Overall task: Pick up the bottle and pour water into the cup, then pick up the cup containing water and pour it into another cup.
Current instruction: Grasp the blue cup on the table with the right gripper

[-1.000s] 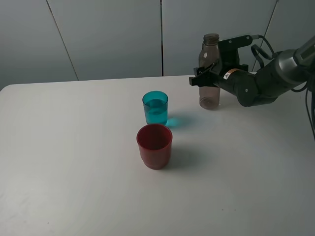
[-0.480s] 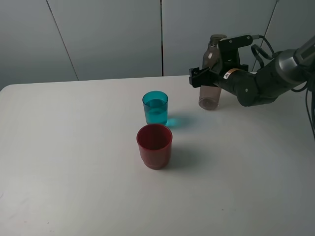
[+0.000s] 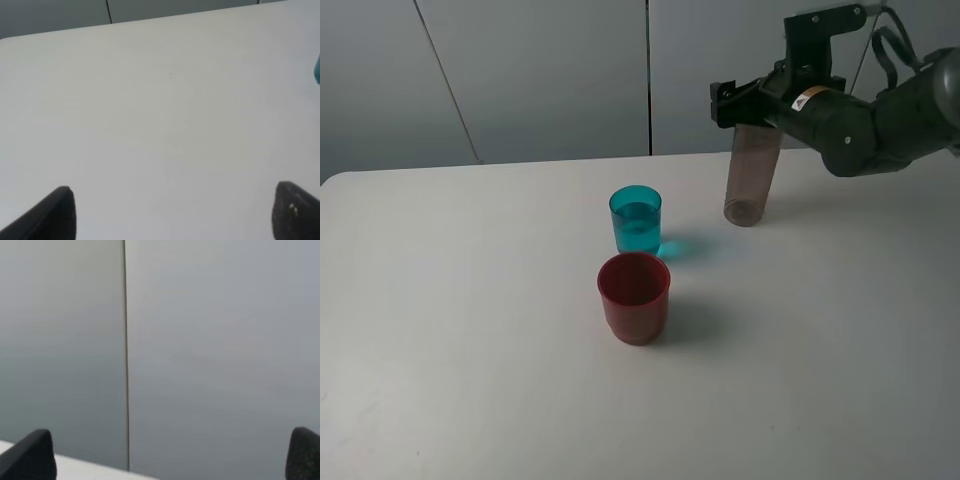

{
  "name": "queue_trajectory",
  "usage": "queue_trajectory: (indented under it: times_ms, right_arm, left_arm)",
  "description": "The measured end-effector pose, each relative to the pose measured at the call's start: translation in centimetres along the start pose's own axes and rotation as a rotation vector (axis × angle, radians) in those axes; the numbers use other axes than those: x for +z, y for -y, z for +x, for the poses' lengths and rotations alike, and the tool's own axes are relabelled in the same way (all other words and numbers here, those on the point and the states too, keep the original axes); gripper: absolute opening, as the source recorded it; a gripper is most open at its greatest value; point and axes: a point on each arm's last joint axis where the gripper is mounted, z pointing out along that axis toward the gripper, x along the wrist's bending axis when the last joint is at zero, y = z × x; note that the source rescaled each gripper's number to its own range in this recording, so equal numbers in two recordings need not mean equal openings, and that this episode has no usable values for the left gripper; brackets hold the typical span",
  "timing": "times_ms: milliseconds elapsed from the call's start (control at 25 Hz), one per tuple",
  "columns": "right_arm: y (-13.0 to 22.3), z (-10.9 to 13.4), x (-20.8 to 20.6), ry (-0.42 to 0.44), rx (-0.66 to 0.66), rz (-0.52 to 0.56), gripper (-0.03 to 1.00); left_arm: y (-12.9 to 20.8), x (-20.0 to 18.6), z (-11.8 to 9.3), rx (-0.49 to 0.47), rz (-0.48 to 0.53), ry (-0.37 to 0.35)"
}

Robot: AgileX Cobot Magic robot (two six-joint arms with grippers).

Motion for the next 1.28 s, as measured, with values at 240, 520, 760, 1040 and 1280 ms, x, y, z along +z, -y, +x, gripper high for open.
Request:
queue_trajectory:
  times_ms: [240,520,760,1040,1280]
  right_arm:
    - [-4.6,-0.1,-2.1,-0.018,-0.054,-0.072,1.00]
    - [-7.3,2.3,-5.3,-0.155,-0.053,0.067,1.00]
    - [-6.0,6.1,-6.9,-0.244,-0.067,0.271,1.00]
    - [-4.5,7.7,-7.3,-0.312,-0.160,0.268,1.00]
    - [-1.6,7.6,-8.6,-0.344,-0.158,0.255,1.00]
  left_arm:
    - [0.0,0.0,0.0,0.000,0.000,0.000]
    - [0.0,0.0,0.0,0.000,0.000,0.000]
    - [0.0,0.0,0.0,0.002,0.000,0.000]
    - [0.0,0.0,0.0,0.000,0.000,0.000]
    - [0.0,0.0,0.0,0.000,0.000,0.000]
